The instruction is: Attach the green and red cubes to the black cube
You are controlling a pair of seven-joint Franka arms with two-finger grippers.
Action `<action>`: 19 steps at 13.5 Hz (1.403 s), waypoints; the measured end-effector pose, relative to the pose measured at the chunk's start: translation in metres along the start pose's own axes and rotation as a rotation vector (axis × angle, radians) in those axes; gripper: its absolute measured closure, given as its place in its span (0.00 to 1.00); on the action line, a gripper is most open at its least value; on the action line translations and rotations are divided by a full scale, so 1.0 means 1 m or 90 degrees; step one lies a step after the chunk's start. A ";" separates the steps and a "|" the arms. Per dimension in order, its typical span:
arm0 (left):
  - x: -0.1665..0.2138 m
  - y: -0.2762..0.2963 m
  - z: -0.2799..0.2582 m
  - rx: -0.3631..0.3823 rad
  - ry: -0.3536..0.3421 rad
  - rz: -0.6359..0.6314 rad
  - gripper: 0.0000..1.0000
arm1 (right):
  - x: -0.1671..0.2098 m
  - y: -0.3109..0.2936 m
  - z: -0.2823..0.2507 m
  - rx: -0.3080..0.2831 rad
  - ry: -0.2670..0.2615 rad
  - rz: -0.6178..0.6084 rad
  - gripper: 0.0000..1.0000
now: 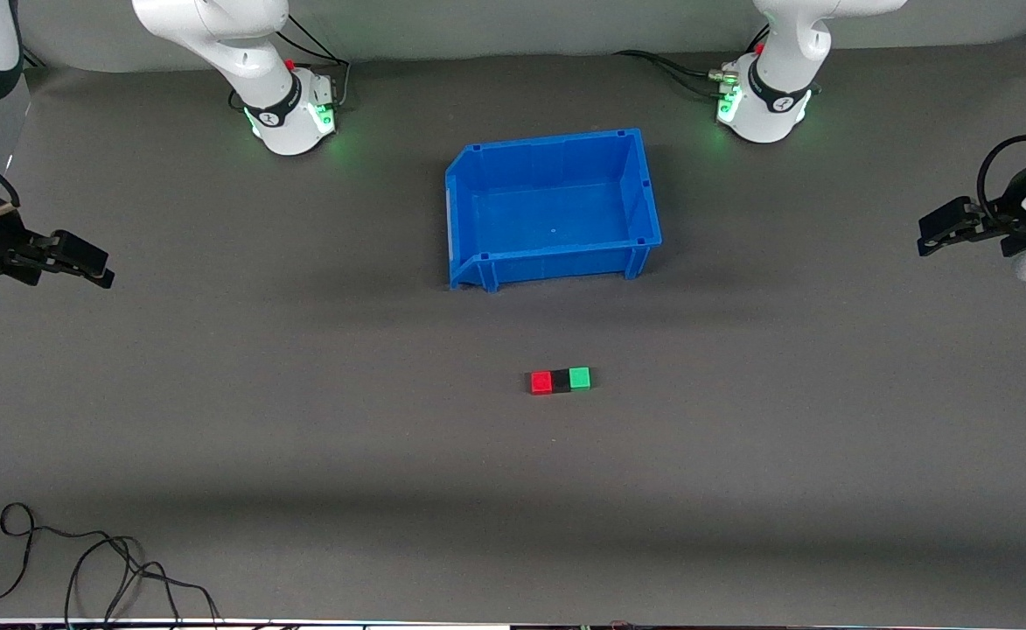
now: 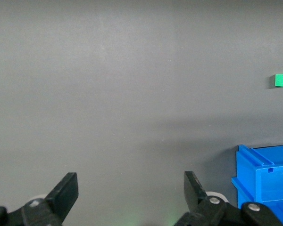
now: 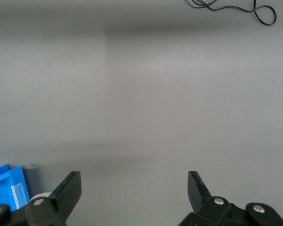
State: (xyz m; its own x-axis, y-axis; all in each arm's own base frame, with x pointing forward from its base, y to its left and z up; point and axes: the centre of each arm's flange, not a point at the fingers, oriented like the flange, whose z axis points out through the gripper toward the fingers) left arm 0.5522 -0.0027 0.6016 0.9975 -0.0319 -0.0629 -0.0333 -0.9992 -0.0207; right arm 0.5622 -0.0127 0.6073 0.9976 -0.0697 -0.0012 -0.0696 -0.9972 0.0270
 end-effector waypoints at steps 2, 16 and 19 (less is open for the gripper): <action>0.000 -0.007 0.004 0.000 -0.005 -0.008 0.00 | -0.002 0.003 0.000 0.000 -0.007 -0.001 0.00; 0.002 -0.002 0.015 0.000 -0.013 -0.002 0.00 | -0.006 -0.003 -0.005 0.021 -0.010 -0.005 0.00; 0.000 -0.007 0.011 -0.001 -0.008 -0.007 0.00 | -0.007 -0.003 -0.004 0.021 -0.014 -0.005 0.00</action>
State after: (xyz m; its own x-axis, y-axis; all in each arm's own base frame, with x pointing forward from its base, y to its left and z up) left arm 0.5517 0.0043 0.5908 0.9970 -0.0205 -0.0749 -0.0221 -0.9995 -0.0206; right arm 0.5558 -0.0089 0.6115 0.9978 -0.0623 -0.0233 -0.0624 -0.9980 -0.0064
